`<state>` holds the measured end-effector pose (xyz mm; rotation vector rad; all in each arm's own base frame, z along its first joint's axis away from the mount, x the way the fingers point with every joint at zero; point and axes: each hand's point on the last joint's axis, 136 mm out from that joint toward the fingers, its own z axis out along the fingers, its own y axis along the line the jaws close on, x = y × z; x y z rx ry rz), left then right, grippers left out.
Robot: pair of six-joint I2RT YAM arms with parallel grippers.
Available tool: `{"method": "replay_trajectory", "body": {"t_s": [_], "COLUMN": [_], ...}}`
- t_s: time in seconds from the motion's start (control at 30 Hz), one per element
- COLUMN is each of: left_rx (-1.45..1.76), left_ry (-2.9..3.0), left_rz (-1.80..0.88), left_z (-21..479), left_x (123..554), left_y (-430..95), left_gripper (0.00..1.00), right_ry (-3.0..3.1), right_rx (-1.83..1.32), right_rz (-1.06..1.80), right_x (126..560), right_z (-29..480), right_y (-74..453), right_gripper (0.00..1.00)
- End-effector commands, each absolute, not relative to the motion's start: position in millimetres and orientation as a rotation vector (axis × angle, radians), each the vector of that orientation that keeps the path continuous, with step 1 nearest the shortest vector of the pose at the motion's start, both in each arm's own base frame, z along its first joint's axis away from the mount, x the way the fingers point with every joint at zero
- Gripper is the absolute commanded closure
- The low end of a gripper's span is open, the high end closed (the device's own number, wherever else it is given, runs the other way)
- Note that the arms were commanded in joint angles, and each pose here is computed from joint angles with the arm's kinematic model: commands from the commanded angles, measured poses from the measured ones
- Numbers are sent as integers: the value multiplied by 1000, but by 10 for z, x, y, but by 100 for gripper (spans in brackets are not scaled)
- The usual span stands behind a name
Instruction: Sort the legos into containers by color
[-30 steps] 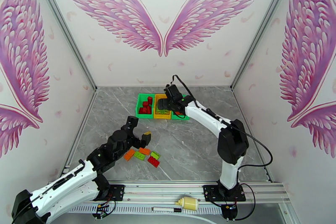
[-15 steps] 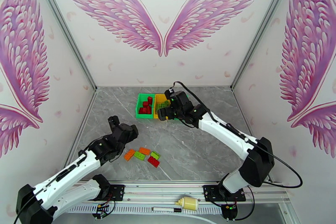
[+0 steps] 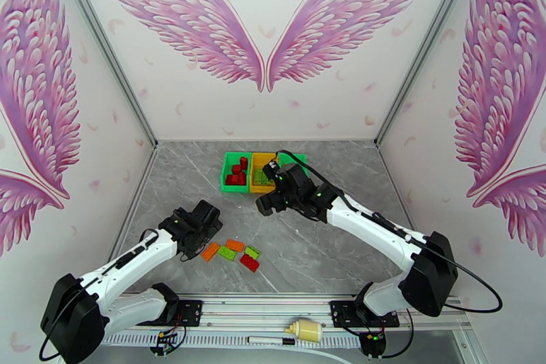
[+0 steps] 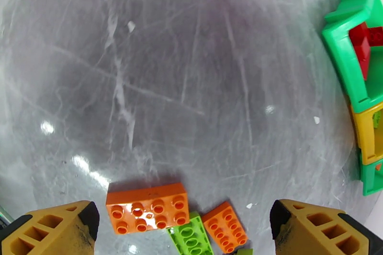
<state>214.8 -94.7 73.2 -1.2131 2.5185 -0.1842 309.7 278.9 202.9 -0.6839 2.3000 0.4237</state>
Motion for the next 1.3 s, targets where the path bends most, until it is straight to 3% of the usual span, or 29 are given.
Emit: {"method": "replay_trajectory", "body": {"t_s": [0.0, 0.2, 0.33, 0.67, 0.83, 1.03, 1.27], "left_rx": [-1333, -1331, -1342, -1313, -1301, -1275, -1211], "left_ry": [2578, 2651, 2703, 2793, 2835, 2850, 2849], "left_rz": [-139, -144, -144, -168, -162, -149, -144], "left_z": [569, 406, 292, 169, 127, 151, 380], "left_x": [1974, 1955, 1925, 1961, 1962, 1985, 2102], "left_y": [-935, -991, -1008, -1084, -1135, -1172, -1227], "left_gripper": [1, 2, 9, 16, 26, 37, 38], "right_ry": [2233, 2230, 2239, 2247, 2247, 2249, 2243], "right_rx": [-691, -670, -636, -620, -629, -628, -548], "right_rz": [446, 444, 458, 442, 437, 433, 491], "right_x": [3084, 3105, 3101, 3139, 3162, 3162, 3125], "right_z": [2185, 2153, 2138, 2124, 2113, 2097, 2163], "right_y": [2797, 2793, 2785, 2779, 2804, 2797, 2756], "right_gripper": [3, 3, 3, 3, 3, 3, 2]}}
